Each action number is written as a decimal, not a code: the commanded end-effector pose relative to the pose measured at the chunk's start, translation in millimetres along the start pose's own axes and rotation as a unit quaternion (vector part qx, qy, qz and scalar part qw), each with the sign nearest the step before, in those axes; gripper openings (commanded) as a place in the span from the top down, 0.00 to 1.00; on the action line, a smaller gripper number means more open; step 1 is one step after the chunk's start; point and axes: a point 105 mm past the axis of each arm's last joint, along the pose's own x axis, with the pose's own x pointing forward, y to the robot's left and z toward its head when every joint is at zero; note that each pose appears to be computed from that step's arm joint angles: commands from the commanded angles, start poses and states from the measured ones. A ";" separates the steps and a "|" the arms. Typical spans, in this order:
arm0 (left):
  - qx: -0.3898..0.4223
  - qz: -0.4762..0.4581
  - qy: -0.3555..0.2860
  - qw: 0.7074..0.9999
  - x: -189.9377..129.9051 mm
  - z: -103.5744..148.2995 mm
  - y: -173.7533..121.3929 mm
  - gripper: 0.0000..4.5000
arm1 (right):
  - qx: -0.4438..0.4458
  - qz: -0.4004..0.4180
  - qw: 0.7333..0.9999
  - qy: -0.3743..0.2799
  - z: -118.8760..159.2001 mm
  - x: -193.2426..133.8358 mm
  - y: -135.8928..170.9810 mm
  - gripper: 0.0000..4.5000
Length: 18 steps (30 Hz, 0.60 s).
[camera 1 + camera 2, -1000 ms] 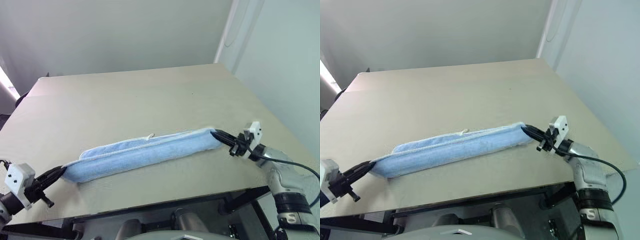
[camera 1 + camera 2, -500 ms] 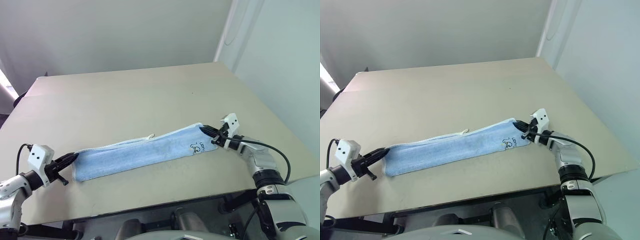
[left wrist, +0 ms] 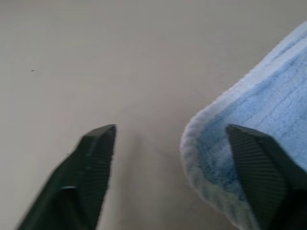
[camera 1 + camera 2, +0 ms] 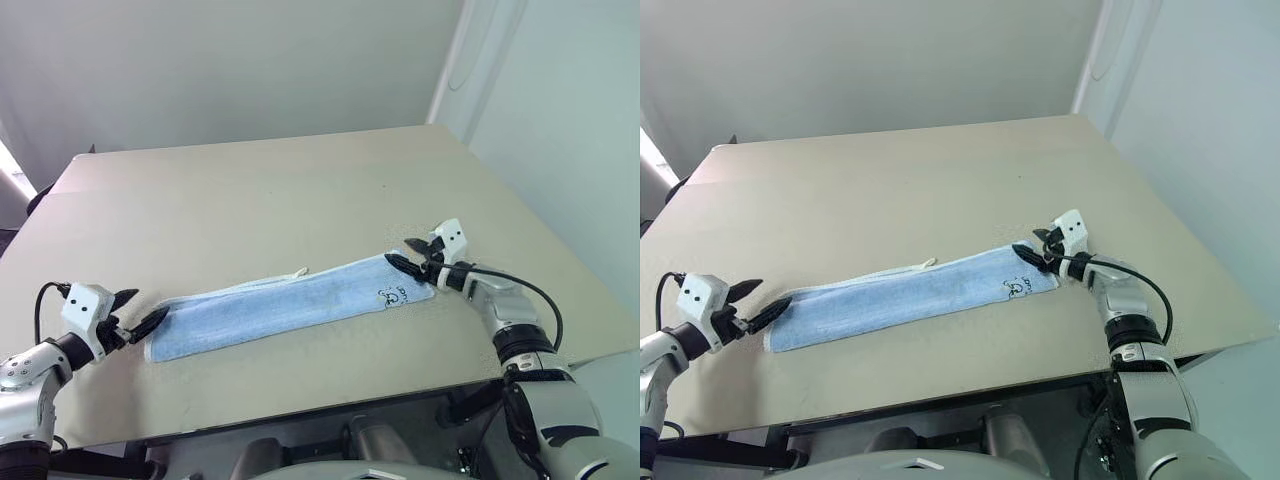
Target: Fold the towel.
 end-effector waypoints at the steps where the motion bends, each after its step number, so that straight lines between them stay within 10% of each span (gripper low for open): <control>1: -0.036 0.042 -0.080 0.995 -4.7 41.1 13.2 0.04 | 0.102 -0.018 0.995 -0.007 32.5 -10.7 -18.1 0.05; 6: -0.116 -0.120 -0.111 0.980 -19.3 78.8 -49.6 0.04 | 0.286 0.035 0.956 0.054 31.5 -45.3 -18.3 0.05; 18: -0.130 -0.238 -0.047 0.961 5.9 72.2 -127.1 0.04 | 0.366 0.105 0.905 0.187 -11.8 -94.5 18.5 0.05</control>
